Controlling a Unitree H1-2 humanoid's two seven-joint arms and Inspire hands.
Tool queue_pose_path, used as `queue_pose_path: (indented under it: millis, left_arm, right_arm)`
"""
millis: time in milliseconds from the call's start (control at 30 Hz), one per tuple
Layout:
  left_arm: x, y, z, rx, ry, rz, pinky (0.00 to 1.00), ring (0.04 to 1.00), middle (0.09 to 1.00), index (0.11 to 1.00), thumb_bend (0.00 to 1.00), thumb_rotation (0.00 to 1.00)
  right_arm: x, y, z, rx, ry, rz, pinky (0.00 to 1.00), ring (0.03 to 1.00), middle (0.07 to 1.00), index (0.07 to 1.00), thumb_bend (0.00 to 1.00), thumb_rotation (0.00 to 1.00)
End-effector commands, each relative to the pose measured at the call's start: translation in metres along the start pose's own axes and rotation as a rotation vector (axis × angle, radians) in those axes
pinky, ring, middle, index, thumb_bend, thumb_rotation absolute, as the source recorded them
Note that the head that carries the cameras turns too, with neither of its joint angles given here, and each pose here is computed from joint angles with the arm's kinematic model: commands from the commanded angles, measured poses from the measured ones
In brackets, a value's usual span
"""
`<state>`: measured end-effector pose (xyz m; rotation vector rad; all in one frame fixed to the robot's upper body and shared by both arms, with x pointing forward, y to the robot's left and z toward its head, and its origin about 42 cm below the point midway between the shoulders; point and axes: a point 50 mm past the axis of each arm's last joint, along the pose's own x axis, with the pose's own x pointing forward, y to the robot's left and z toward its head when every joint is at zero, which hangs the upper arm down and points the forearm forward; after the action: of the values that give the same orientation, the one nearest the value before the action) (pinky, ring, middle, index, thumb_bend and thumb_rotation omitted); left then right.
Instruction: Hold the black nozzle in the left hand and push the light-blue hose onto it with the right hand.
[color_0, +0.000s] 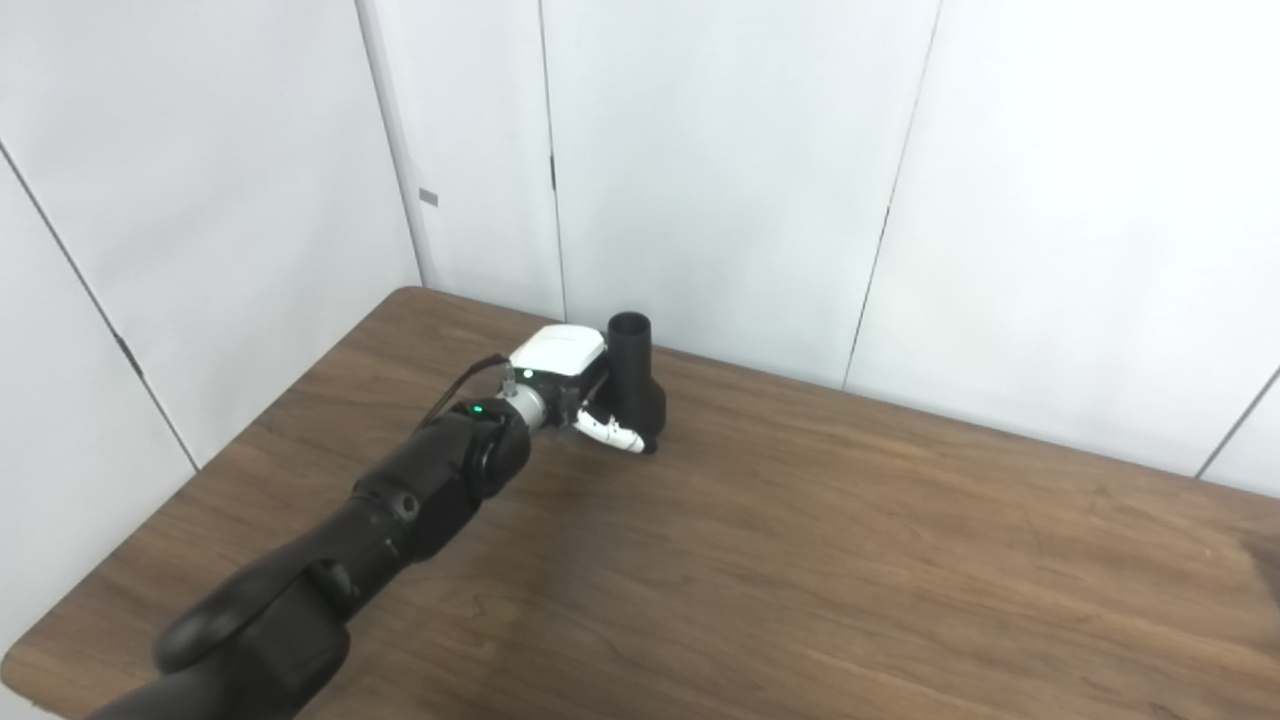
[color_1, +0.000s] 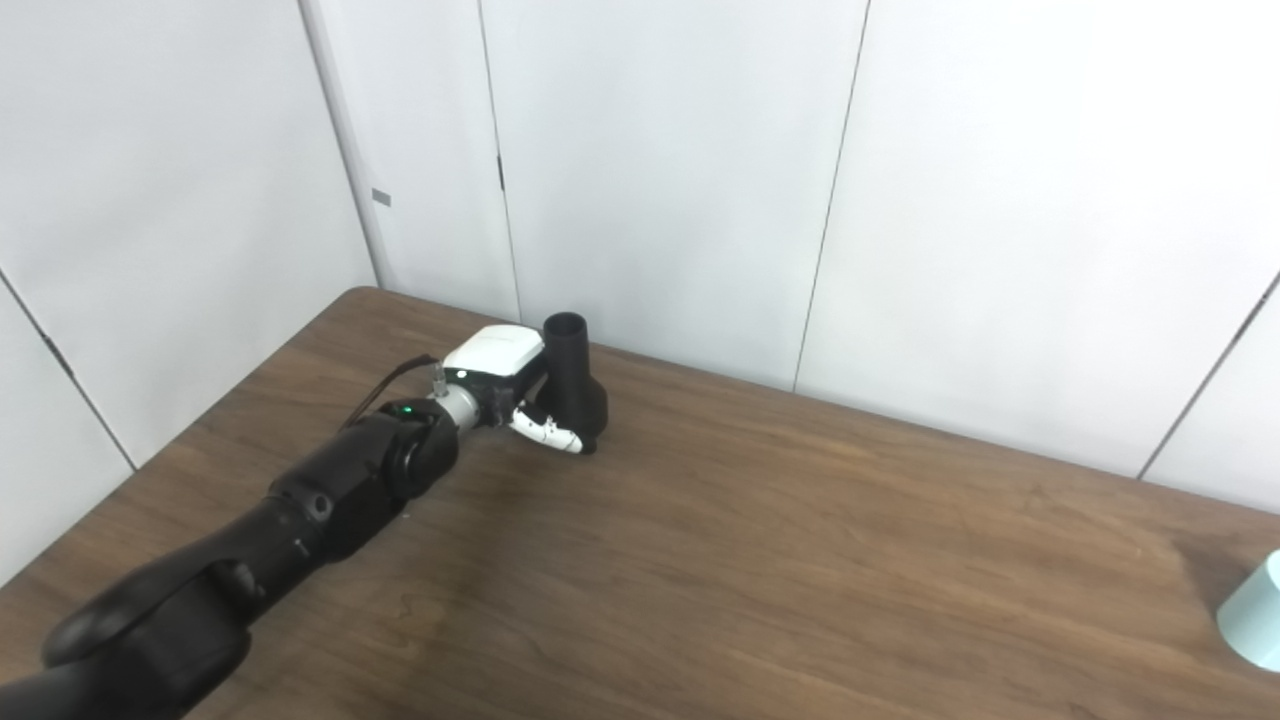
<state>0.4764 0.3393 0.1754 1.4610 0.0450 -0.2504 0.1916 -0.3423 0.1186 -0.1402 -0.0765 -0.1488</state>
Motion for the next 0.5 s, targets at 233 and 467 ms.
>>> queue_pose_path:
  millis: [233,467]
  left_arm:
    - [-0.020,-0.083,0.014,0.046,-0.089,-0.204,0.93,0.613,0.531,0.467,0.53,0.02]
    - [-0.022,-0.092,0.018,0.093,-0.126,-0.209,0.88,0.570,0.521,0.453,0.52,0.00]
  right_arm:
    - [0.003,-0.001,0.011,-0.003,-0.041,0.003,0.62,0.729,0.748,0.707,0.38,0.53]
    - [0.002,-0.001,0.011,0.000,-0.044,0.008,0.62,0.731,0.750,0.707,0.40,0.54]
